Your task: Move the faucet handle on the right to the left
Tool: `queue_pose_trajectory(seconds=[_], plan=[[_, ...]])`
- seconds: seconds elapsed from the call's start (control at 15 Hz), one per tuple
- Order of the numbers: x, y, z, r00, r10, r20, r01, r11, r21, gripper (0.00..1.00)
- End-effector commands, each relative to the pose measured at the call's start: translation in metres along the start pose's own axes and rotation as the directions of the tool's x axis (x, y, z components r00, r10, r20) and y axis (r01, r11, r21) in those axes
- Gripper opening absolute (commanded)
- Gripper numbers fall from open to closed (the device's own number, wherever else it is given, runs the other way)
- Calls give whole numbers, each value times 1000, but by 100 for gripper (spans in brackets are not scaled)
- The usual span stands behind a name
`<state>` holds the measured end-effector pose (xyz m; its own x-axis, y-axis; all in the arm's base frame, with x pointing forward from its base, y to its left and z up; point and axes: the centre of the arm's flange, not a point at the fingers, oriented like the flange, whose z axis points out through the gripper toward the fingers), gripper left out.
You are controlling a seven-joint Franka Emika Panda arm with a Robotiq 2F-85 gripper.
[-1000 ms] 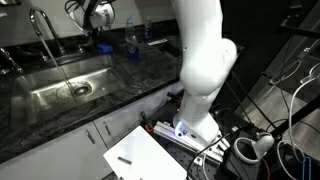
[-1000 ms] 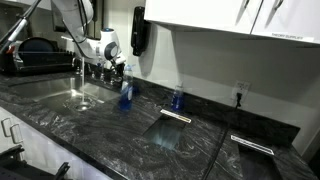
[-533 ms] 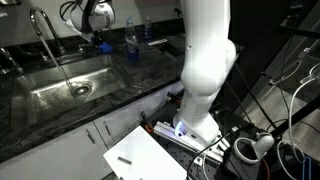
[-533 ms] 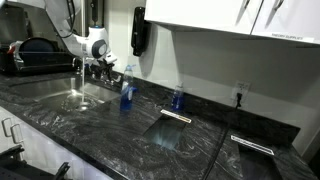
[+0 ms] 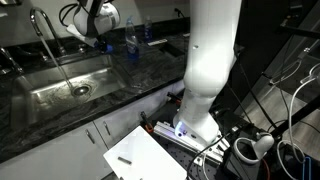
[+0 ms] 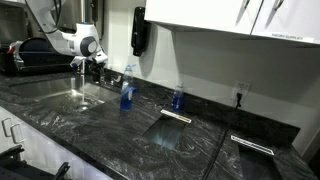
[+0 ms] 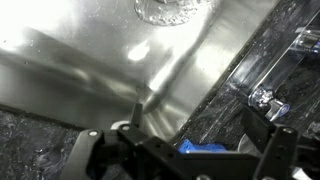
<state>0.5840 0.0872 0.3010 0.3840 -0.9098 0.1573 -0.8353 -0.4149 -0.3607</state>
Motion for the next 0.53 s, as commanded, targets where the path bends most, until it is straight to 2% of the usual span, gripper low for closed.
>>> queue_pose_trajectory(seconds=[0.0,0.2,0.47], plan=[[2,14,-20,992,96,-80,-97,995,-2,100],[10,13,-23,983,130,-131,-138,989,-50,100],[12,14,-24,983,122,-137,-145,974,-175,100]])
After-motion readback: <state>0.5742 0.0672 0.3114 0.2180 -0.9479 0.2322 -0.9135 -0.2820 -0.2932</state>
